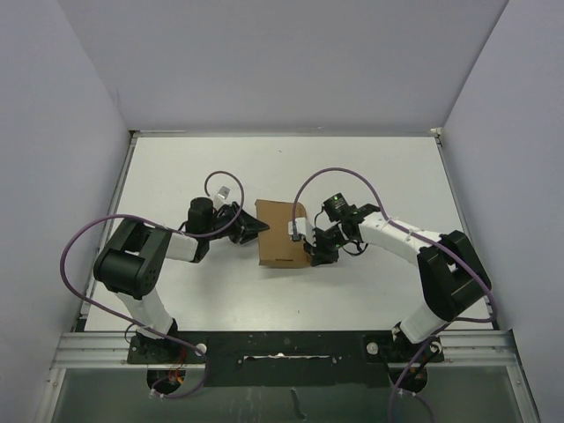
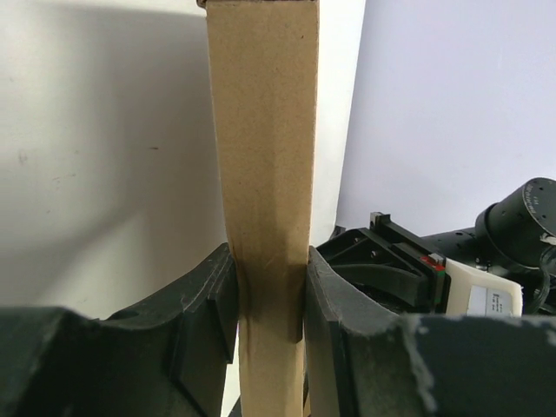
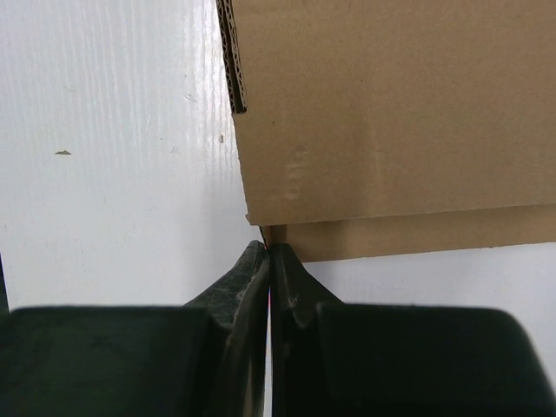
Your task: Fold the paper box
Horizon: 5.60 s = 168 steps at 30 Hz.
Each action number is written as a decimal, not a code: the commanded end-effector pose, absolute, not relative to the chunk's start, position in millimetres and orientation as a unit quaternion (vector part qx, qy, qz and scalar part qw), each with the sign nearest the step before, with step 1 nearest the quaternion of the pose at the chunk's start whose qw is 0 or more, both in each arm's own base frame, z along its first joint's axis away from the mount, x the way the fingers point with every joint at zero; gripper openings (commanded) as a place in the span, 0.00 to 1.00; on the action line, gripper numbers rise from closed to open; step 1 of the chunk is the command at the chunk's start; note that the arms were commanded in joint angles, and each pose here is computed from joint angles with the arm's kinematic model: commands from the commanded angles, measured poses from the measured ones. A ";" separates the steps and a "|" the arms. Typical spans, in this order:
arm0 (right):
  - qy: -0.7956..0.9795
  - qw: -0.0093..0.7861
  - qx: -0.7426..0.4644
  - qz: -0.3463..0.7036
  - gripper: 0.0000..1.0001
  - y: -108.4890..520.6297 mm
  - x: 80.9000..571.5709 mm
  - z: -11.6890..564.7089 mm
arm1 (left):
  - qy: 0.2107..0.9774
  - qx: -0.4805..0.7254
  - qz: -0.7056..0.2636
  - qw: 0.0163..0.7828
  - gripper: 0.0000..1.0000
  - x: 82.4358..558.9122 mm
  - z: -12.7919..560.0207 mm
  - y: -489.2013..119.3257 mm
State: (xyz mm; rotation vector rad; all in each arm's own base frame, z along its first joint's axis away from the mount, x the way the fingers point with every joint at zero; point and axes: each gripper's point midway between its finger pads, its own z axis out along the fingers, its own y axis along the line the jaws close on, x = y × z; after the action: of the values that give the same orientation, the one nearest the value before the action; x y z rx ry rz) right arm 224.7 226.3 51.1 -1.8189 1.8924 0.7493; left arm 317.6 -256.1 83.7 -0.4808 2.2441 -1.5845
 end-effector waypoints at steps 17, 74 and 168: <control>0.685 0.198 -0.653 0.255 0.00 242.3 240.9 55.4 | 0.805 -0.116 -0.550 0.189 0.06 319.6 95.7 -267.3; 0.711 0.428 -0.398 0.391 0.56 168.9 310.0 136.9 | 0.924 0.152 -0.290 0.196 0.06 312.9 80.0 -268.5; 0.836 0.225 -0.168 0.472 0.39 157.1 315.0 57.4 | 0.814 0.233 -0.436 0.305 0.03 278.2 111.5 -305.2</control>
State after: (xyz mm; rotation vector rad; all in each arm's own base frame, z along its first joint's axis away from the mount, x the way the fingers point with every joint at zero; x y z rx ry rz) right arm 310.7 151.0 53.1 -0.4811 2.2752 1.3020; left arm 271.9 -308.9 97.5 0.5888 2.2425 -1.1881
